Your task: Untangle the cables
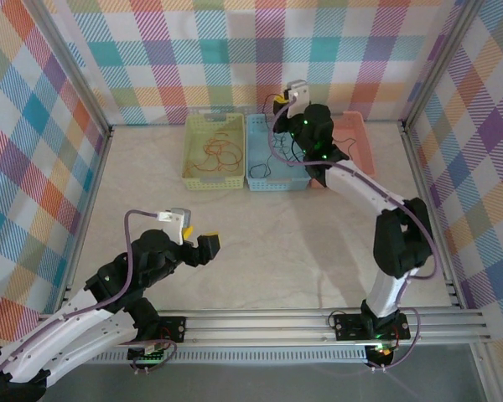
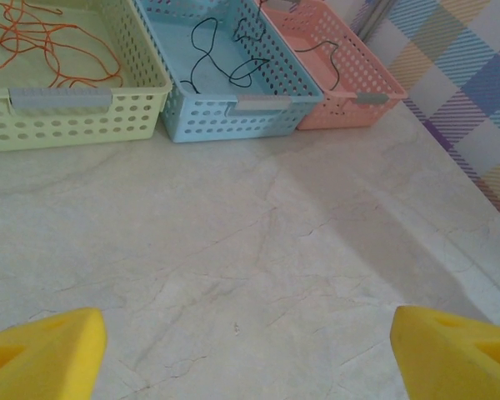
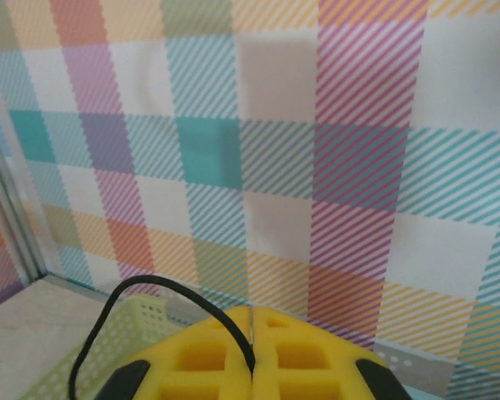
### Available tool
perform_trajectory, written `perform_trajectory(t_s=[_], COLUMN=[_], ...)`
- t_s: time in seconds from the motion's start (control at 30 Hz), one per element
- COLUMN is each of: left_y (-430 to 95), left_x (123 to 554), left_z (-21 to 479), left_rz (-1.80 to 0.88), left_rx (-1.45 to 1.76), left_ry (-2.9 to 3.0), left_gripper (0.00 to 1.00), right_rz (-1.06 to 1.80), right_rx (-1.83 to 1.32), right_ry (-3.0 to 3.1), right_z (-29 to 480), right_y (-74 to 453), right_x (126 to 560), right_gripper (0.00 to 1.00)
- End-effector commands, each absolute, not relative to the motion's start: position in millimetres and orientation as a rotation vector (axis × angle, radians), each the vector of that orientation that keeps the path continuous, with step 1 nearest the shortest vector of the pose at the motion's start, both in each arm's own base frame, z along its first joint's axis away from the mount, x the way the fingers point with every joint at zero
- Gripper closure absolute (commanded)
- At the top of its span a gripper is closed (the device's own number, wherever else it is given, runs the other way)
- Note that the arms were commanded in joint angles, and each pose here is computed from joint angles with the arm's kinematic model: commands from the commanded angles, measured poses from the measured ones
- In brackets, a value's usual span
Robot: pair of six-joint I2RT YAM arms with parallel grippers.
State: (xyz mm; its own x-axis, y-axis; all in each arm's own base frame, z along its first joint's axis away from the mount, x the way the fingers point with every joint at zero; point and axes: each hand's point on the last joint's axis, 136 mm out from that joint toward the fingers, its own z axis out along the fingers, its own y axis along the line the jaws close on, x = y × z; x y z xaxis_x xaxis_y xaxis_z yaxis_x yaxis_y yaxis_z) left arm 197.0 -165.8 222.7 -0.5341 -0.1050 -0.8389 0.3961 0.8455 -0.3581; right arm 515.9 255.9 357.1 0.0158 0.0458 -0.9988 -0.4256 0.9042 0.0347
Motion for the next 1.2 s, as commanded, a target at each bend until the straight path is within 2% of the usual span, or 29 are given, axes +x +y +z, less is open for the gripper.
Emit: perform_trajectory(t_s=[0.0, 0.27, 0.47, 0.57, 0.7, 0.77, 0.83, 1.17], left_y=[-164, -164, -163, -163, -164, -163, -162, -147], left_x=[201, 198, 197, 197, 197, 196, 196, 200], left_z=[223, 218, 216, 215, 215, 215, 215, 226], left_rz=[-0.628, -0.634, -0.628, -0.629, -0.632, -0.635, -0.633, -0.580], left_rx=[0.224, 0.232, 0.229, 0.233, 0.231, 0.229, 0.225, 0.166], left_ry=[2.008, 2.019, 2.030, 2.032, 2.030, 2.031, 2.030, 1.975], left_gripper=[0.12, 0.12, 0.12, 0.12, 0.12, 0.12, 0.12, 0.11], right_rz=[0.341, 0.218, 0.284, 0.374, 0.424, 0.445, 0.468, 0.573], right_rx=[-0.223, -0.107, -0.095, -0.193, -0.245, -0.231, -0.220, -0.253], right_ry=[1.522, 1.710, 1.859, 1.913, 1.955, 1.977, 1.999, 1.890], right_z=[358, 264, 192, 175, 177, 183, 190, 248], right_y=[244, 216, 217, 233, 237, 233, 231, 217], right_x=[543, 597, 603, 594, 579, 570, 562, 483], right_gripper=[0.99, 0.95, 0.93, 0.81, 0.70, 0.59, 0.51, 0.47])
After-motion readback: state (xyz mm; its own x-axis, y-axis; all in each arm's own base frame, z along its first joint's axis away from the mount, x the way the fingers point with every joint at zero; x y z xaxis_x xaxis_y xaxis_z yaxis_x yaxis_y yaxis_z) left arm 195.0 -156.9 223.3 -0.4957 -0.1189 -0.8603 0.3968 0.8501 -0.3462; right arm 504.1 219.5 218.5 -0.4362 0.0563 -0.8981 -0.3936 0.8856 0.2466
